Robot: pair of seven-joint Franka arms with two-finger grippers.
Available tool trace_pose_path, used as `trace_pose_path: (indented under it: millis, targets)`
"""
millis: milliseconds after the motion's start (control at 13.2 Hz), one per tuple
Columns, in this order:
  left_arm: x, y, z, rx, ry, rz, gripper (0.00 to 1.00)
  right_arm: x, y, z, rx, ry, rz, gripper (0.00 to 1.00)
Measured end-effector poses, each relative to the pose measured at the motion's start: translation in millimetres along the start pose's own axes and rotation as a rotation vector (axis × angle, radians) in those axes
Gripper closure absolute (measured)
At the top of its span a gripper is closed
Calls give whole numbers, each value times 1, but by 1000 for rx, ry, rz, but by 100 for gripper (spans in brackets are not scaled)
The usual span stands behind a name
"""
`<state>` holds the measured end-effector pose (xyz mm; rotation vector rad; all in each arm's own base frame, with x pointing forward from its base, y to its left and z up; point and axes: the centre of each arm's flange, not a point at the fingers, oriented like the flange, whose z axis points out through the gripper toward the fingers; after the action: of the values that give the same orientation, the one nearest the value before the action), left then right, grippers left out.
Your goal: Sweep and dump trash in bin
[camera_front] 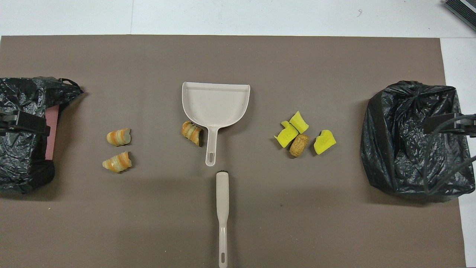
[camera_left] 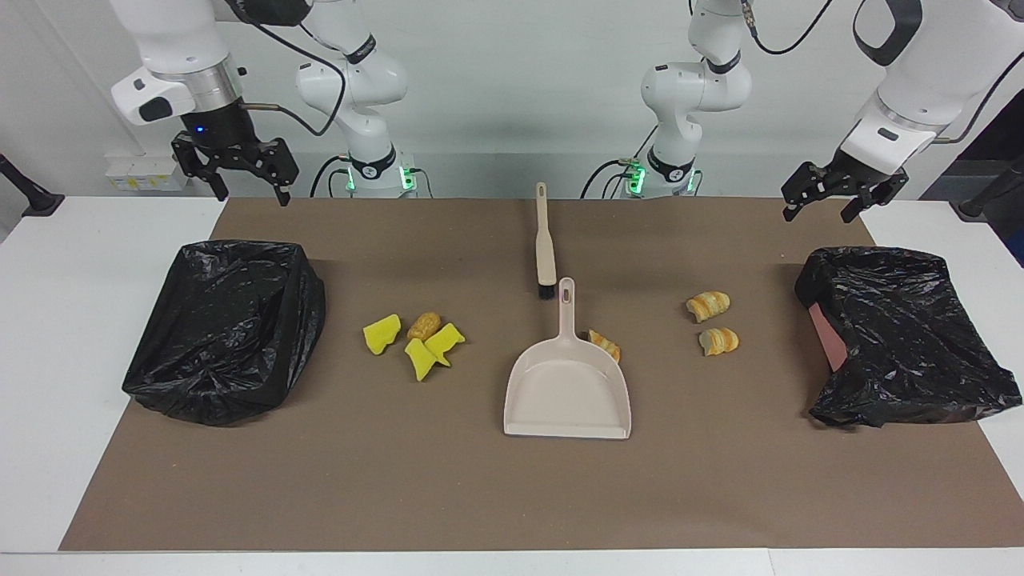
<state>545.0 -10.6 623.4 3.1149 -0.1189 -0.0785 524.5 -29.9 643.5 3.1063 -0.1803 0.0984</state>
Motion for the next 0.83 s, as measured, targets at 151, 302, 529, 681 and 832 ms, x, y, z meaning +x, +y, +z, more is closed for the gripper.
trace_pose_path:
  millis: [151,302,529,681,832]
  targets:
    - [0,0,0,0,1,0,0,0,5,0,-1,0,-11,0]
    - [-1,0,-2,0,3,-1,0,0,-1,0,-1,1,-21,0]
    - [-2,-1,-2,0,5,-1,0,-1,-7,-1,-4,2,-31,0]
    - [-2,-1,-2,0,5,-1,0,-1,-10,-1,-5,2,-36,0]
    - [-2,-1,-2,0,5,-2,0,-1,-12,-1,-5,3,-39,0]
